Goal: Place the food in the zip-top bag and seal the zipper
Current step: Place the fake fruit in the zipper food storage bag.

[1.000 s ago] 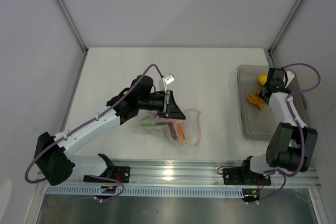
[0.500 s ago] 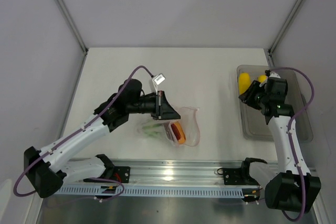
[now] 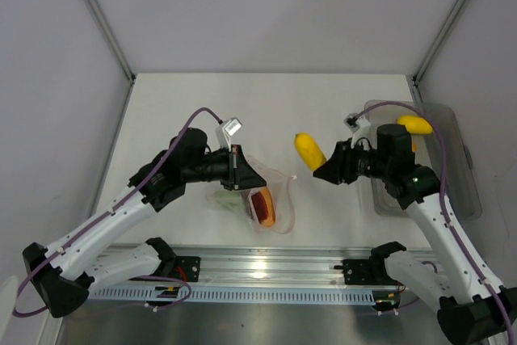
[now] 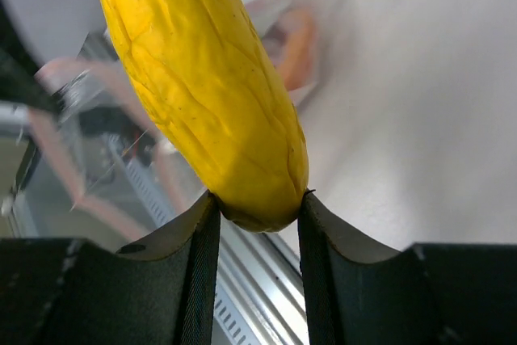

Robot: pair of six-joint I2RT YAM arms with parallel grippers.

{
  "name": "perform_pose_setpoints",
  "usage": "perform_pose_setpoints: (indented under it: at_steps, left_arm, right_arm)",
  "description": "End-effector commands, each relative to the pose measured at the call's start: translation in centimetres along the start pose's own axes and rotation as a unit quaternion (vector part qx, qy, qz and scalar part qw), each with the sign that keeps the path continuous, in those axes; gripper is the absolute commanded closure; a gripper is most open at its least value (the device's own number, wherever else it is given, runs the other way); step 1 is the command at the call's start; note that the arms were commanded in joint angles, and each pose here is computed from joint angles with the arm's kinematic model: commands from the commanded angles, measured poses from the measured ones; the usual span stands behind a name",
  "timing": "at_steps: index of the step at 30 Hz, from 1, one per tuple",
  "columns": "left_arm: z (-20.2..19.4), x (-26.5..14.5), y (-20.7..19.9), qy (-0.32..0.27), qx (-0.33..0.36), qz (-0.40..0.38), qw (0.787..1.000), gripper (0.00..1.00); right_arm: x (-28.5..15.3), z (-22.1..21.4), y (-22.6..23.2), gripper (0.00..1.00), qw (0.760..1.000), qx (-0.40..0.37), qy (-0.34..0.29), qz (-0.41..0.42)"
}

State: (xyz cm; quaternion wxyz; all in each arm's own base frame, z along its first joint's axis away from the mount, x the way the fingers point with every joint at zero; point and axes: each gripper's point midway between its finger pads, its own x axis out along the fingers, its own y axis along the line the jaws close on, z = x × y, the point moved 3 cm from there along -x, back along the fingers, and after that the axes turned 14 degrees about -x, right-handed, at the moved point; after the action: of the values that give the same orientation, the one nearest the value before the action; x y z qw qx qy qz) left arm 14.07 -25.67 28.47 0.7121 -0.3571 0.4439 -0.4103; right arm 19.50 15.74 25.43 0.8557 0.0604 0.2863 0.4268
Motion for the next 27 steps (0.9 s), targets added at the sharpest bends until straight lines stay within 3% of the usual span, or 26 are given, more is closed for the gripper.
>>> perform_pose_setpoints:
  at_steps: [1, 5, 12, 20, 27]
  left_arm:
    - [1.5, -1.0, -1.5, -0.024, 0.033, 0.000, 0.999, 0.99]
    - [2.2, -0.9, -2.1, -0.029, 0.039, -0.003, 0.999, 0.99]
    - [3.5, -0.8, -3.3, -0.038, 0.047, -0.006, 0.998, 1.00]
    - [4.0, -0.4, -4.0, -0.033, 0.046, -0.016, 0.998, 0.99]
    - [3.4, 0.6, -3.5, -0.011, 0.023, -0.031, 0.999, 1.00]
  right_arm:
    - [-1.2, 0.6, 4.8, 1.00, 0.994, -0.081, -0.010, 0.071]
    - [-1.1, -0.7, 7.8, 1.00, 0.987, -0.120, 0.025, 0.106]
    - [-0.7, -2.4, 9.3, 1.00, 0.982, -0.140, 0.075, 0.098]
    - [-0.8, -4.2, 8.4, 1.00, 0.978, -0.124, 0.164, 0.027]
    - [-0.3, -1.9, 9.3, 1.00, 0.983, -0.073, 0.169, -0.007]
